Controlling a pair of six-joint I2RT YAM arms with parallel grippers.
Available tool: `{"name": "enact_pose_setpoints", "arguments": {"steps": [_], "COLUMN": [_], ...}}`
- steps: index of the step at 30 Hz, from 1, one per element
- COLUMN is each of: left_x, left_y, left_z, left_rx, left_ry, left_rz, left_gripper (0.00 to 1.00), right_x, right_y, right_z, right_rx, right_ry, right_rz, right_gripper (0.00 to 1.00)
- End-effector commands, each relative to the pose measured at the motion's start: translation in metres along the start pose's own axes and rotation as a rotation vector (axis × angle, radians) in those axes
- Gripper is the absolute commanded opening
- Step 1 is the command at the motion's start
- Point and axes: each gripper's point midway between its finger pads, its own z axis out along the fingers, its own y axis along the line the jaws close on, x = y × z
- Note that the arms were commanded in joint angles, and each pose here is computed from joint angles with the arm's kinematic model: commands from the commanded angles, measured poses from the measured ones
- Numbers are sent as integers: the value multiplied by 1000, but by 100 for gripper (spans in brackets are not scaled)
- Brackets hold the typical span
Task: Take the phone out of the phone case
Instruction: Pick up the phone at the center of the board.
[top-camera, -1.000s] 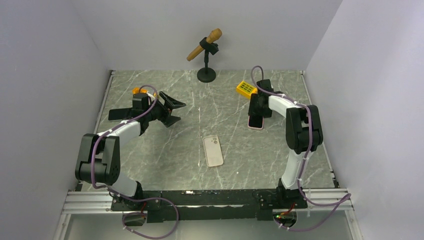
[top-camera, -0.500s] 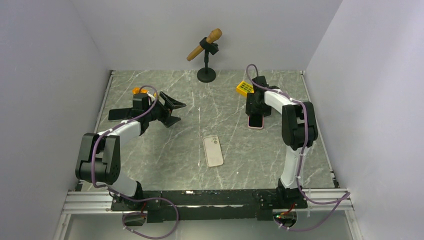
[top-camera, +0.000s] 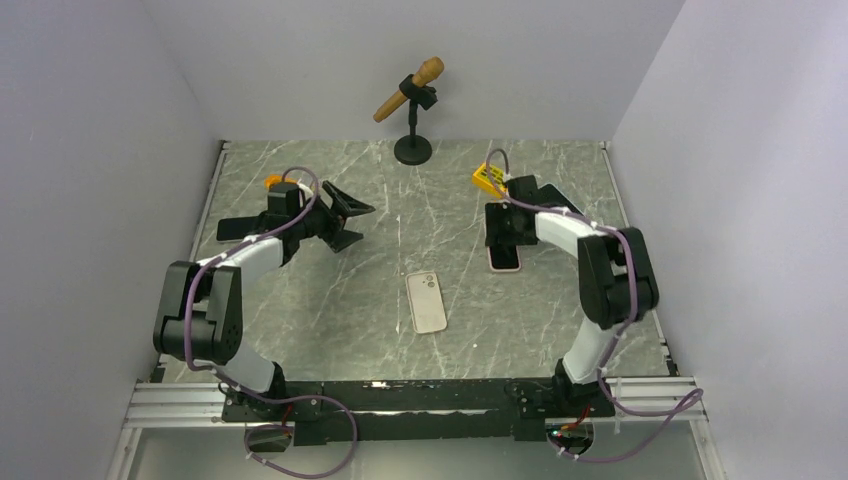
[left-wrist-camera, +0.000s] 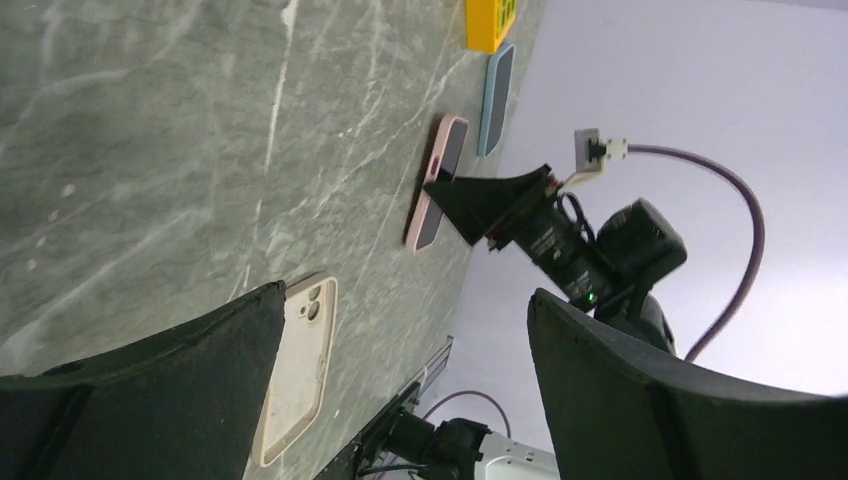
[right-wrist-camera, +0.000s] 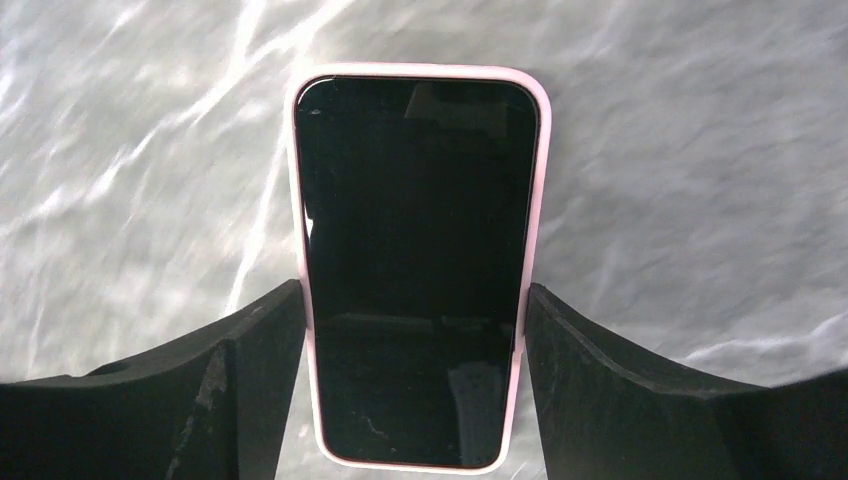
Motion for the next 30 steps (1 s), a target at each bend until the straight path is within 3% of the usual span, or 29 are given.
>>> {"name": "enact_pose_setpoints", "arguments": {"steps": [1, 5, 11, 17, 23, 26, 30], "left_x": [9, 37, 91, 126, 178, 196, 194], "left_y": [-41, -67, -88, -92, -89, -89, -91], "left_z": [7, 20, 32, 36, 41, 41, 40], "left_rx": [92, 169, 245, 236, 281, 296, 290], "left_ry": [78, 220, 444, 539, 695, 750, 723], "left_rz": [163, 265, 475, 625, 668, 693, 712], "left_gripper": [94, 91, 85, 84, 73, 56, 22], "right_x": [-46, -28, -5, 0, -2, 1, 9], "right_y": [54, 99, 144, 172, 172, 173, 172], "right_z": [-62, -105, -153, -202, -222, -225, -224], "right_rx": [-259, -442, -475, -536, -540, -547, -538], "right_ry": [-307, -405, -462, -529, -552, -551, -544], "right_rz": [-152, -337, -560, -643, -670, -688, -694], "right_gripper": [0, 0, 0, 0, 0, 0, 0]}}
